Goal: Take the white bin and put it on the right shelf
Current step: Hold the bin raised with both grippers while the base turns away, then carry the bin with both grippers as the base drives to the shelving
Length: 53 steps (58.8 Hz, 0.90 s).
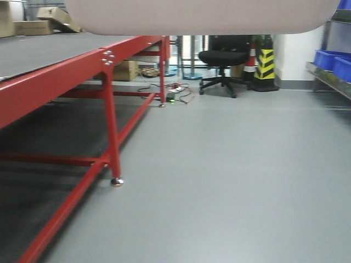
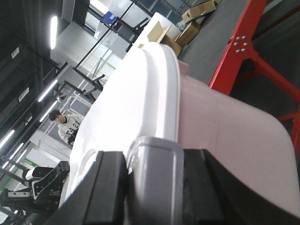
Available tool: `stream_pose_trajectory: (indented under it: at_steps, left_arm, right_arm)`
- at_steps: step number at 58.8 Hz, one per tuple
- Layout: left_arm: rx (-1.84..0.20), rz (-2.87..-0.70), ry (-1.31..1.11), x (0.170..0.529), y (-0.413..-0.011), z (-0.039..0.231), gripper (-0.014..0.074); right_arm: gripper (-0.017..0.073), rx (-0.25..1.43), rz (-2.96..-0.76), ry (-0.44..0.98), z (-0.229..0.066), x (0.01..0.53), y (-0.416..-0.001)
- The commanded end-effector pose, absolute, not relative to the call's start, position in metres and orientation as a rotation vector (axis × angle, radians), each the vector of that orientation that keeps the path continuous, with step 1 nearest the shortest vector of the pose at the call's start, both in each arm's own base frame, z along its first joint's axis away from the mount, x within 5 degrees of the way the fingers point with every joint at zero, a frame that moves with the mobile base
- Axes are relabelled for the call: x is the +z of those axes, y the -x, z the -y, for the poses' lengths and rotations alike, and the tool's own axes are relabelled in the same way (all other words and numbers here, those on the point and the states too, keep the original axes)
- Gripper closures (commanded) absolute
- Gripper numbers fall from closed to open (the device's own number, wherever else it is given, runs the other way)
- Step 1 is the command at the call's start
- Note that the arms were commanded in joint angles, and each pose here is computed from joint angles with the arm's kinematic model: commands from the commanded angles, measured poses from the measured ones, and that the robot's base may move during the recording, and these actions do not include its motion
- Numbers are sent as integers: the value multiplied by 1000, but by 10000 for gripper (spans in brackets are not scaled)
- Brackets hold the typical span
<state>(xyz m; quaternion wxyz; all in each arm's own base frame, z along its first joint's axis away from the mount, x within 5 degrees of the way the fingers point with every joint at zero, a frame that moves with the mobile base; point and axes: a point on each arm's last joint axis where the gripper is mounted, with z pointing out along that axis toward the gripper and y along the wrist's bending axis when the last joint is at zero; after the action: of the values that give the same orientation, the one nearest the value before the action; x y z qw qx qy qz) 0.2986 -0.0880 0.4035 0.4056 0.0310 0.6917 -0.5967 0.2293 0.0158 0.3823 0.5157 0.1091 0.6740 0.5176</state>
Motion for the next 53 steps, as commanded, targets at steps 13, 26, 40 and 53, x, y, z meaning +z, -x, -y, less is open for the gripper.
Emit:
stream_pose_trajectory:
  at_steps: [13, 26, 40, 53]
  left_arm:
    - [-1765, -1655, -520, 431, -251, 114, 720]
    - [-1765, -1655, -520, 431, -251, 114, 720]
    - [-1765, -1655, -520, 431, -251, 114, 720]
    - [-1765, -1655, -520, 431, -251, 114, 720]
  right_arm:
    - [494, 1530, -1477, 54, -42, 417, -200]
    - [494, 1530, -1477, 54, -42, 417, -200]
    - [494, 1530, -1477, 54, -42, 417, -200]
    - [494, 1530, -1477, 54, -42, 417, -200]
